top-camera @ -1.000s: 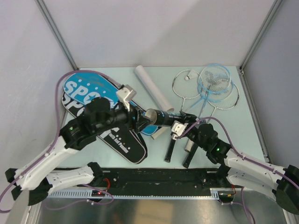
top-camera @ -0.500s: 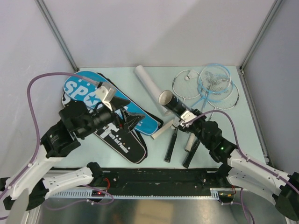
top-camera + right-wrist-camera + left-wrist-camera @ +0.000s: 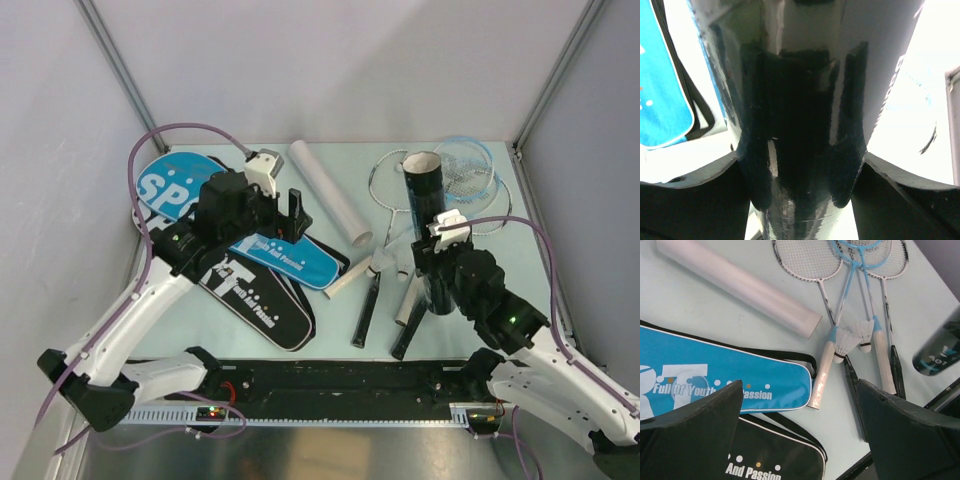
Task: Pack up the badminton gear
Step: Close the lid on the shuttle tube.
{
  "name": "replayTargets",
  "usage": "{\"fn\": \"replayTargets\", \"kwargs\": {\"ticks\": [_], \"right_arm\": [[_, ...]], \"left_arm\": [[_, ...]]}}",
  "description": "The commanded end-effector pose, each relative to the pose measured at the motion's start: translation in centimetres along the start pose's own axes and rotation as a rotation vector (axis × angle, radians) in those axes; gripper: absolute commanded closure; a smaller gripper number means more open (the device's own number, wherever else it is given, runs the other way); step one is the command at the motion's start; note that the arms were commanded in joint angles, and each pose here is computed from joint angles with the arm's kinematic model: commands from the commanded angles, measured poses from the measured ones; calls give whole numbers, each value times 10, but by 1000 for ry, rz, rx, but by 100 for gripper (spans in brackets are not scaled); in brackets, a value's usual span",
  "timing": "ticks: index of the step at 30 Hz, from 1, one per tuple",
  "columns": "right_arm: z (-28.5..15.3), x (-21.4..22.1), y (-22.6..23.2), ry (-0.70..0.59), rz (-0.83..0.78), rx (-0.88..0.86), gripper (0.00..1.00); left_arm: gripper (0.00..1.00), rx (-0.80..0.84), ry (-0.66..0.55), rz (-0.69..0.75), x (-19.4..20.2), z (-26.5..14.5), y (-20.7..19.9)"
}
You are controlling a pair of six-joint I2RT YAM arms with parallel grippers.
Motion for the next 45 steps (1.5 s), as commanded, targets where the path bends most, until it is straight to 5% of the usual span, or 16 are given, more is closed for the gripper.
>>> {"fn": "replayTargets", "kwargs": {"ticks": [1, 10, 14, 23, 27, 37, 45], "right_arm": [[-15, -11, -7, 43, 158, 52, 72], [-24, -23, 2, 15, 207, -37, 73], [-26, -27, 7, -5, 204, -90, 74], [-33, -46, 9, -104, 191, -148, 73], [-35, -54, 9, -144, 176, -168, 73], [-35, -56, 14, -149, 163, -207, 73], [-37, -58, 14, -160, 174, -211, 73]], "left_arm": [[0, 8, -37, -25, -10, 8, 8], [1, -357, 63, -148, 8, 36, 91], [11, -495, 183, -185, 41, 49, 136], [44, -412, 530, -240, 119, 114, 155], [48, -418, 627, -243, 146, 132, 157], [49, -423, 722, -219, 174, 149, 155], [70, -459, 745, -180, 181, 151, 158]]}}
Point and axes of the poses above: each gripper's point midway between its finger pads, its own z axis out along the fingers, its own y axis along the line the jaws close on, x = y × z, the point moved 5 cm from there along -z, back along the fingers, and after that the axes turned 4 degrees about z, right-handed, at the moved point
